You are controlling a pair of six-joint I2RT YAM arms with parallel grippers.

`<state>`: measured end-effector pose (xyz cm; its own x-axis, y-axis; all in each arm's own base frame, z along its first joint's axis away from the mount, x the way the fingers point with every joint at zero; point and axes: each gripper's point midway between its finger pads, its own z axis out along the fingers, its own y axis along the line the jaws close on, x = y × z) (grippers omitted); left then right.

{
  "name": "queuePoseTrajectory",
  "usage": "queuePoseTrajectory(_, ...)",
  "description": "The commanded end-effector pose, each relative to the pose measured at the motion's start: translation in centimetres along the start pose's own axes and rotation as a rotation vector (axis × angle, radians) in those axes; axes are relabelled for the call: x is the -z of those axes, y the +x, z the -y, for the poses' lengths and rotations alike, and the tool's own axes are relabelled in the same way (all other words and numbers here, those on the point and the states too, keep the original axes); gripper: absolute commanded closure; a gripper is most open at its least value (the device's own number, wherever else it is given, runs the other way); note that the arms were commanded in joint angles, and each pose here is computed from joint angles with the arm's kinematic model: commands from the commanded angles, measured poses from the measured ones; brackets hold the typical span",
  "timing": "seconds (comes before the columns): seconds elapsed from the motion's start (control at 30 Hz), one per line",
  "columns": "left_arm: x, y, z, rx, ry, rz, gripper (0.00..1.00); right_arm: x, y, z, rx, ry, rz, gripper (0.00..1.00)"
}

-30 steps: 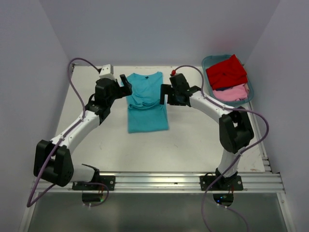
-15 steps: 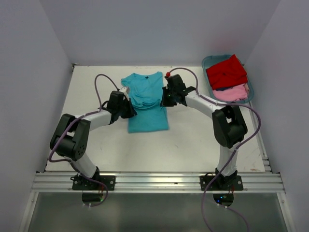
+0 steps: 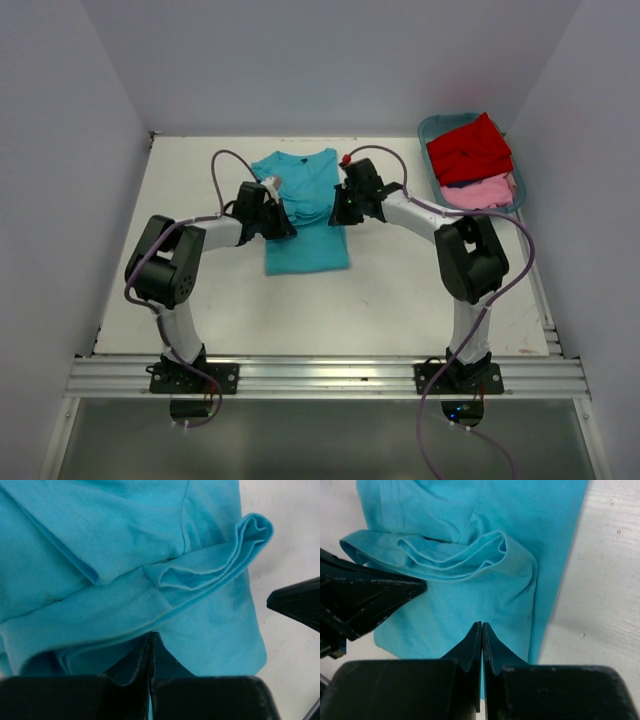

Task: Fold and stack the t-shirts
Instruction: Fold the folded rectangular tshirt in 1/3 of the way

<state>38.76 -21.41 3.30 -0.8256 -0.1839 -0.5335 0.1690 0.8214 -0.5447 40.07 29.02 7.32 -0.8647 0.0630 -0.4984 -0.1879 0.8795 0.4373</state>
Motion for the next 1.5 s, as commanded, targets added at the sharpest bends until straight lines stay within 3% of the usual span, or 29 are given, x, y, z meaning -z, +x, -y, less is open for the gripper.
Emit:
queuePoseTrajectory(0.0,-1.3,-1.9,1.1,-0.013,0.046,0.029,1.00,0.5,-0.2,-0.5,0.007,-0.021,0.014,1.00)
queuePoseTrajectory(0.4,-2.7,-7.3,2.2,-0.061,0.025,0.098,1.00,0.7,1.7,1.0,0.012,0.018,-0.009,1.00)
queuePoseTrajectory(0.63,-5.8,-8.7,-1.1,-0.041,-0.035,0.066,1.00,1.5,1.8,1.7,0.024,0.047,0.001,1.00)
queuePoseTrajectory(0.87,-5.8,-12.9,-1.1,-0.082,0.025,0.145,1.00,2.5,2.2,2.2,0.030,0.066,0.018,1.00)
queuePoseTrajectory(1.0,-2.7,-17.1,1.8,-0.129,0.114,0.257,1.00,3.1,2.0,2.2,0.033,0.066,0.040,1.00)
queuePoseTrajectory(1.07,1.2,-19.9,4.8,-0.181,0.156,0.373,0.99,3.2,1.9,2.2,0.034,0.066,0.045,1.00)
queuePoseTrajectory(1.13,5.0,-21.6,7.1,-0.220,0.181,0.466,0.85,3.3,2.0,2.2,0.038,0.063,0.047,1.00)
queuePoseTrajectory(1.17,5.9,-21.7,7.6,-0.227,0.184,0.482,0.83,3.3,2.0,2.1,0.037,0.057,0.047,1.00)
queuePoseTrajectory(1.2,6.4,-21.1,7.4,-0.211,0.170,0.468,0.80,3.3,2.2,2.2,0.037,0.060,0.044,1.00)
queuePoseTrajectory(1.23,7.6,-21.2,7.4,-0.199,0.142,0.480,0.68,3.4,2.2,2.3,0.040,0.060,0.044,1.00)
queuePoseTrajectory(1.37,7.7,-15.2,4.1,-0.102,0.017,0.305,0.57,3.7,2.7,2.2,0.044,0.056,0.027,1.00)
queuePoseTrajectory(1.47,7.8,-6.2,0.4,-0.021,-0.062,0.153,0.45,4.4,3.1,2.2,0.040,0.050,0.031,0.65)
